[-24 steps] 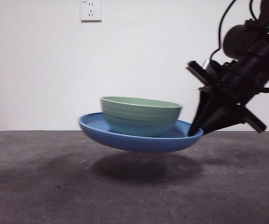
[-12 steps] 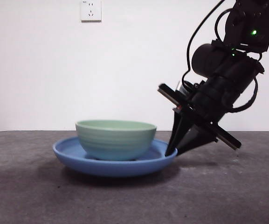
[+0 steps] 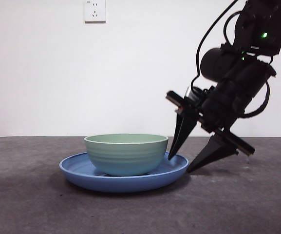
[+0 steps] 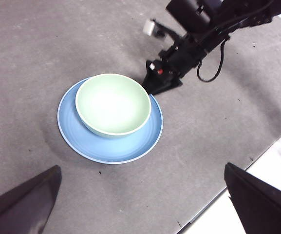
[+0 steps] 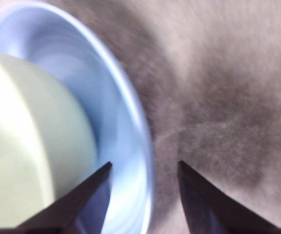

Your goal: Place the green bowl on the blue plate

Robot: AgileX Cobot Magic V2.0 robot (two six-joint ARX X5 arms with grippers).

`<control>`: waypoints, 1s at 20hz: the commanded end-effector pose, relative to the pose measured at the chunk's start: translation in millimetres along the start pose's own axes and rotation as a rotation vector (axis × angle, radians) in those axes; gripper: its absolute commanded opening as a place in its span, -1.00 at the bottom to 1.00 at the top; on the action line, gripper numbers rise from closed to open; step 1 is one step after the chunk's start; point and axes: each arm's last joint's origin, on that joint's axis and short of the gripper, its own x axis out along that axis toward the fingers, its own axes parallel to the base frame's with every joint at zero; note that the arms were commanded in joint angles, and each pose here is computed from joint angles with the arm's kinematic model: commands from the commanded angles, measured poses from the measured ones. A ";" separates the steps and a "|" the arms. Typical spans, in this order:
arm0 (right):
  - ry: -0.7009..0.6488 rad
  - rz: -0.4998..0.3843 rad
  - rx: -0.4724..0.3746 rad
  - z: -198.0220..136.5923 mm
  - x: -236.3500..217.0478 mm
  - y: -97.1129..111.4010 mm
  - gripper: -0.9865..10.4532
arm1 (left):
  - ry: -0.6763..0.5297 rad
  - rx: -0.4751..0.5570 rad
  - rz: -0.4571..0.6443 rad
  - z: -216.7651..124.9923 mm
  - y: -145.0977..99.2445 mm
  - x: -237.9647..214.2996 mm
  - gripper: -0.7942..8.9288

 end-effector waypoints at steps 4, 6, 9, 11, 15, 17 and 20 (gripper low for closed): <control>-0.113 -0.056 -0.091 -1.2 -58.7 23.1 -0.43 | 0.004 0.005 -0.006 1.1 -0.8 0.1 0.39; -0.116 -0.075 -0.128 -13.3 -81.6 31.5 -0.43 | 0.013 0.005 -0.004 0.3 -0.6 0.1 0.39; -0.103 -0.096 -0.210 -39.9 -115.5 46.9 -0.43 | 0.012 0.004 -0.004 0.4 -0.6 0.1 0.39; -0.092 -0.095 -0.264 -60.8 -136.1 57.6 -0.43 | 0.012 0.004 -0.004 0.3 -0.6 0.1 0.39; -0.136 -0.114 -0.356 -104.3 -178.4 72.3 -0.43 | 0.012 0.003 -0.004 0.4 -0.6 0.1 0.39; -0.171 -0.105 -0.383 -124.5 -198.1 74.8 -0.33 | 0.012 0.003 -0.004 0.3 -0.6 0.1 0.39; -0.214 -0.089 -0.406 -151.4 -221.3 74.2 0.24 | 0.012 0.003 -0.004 0.4 -0.6 0.1 0.39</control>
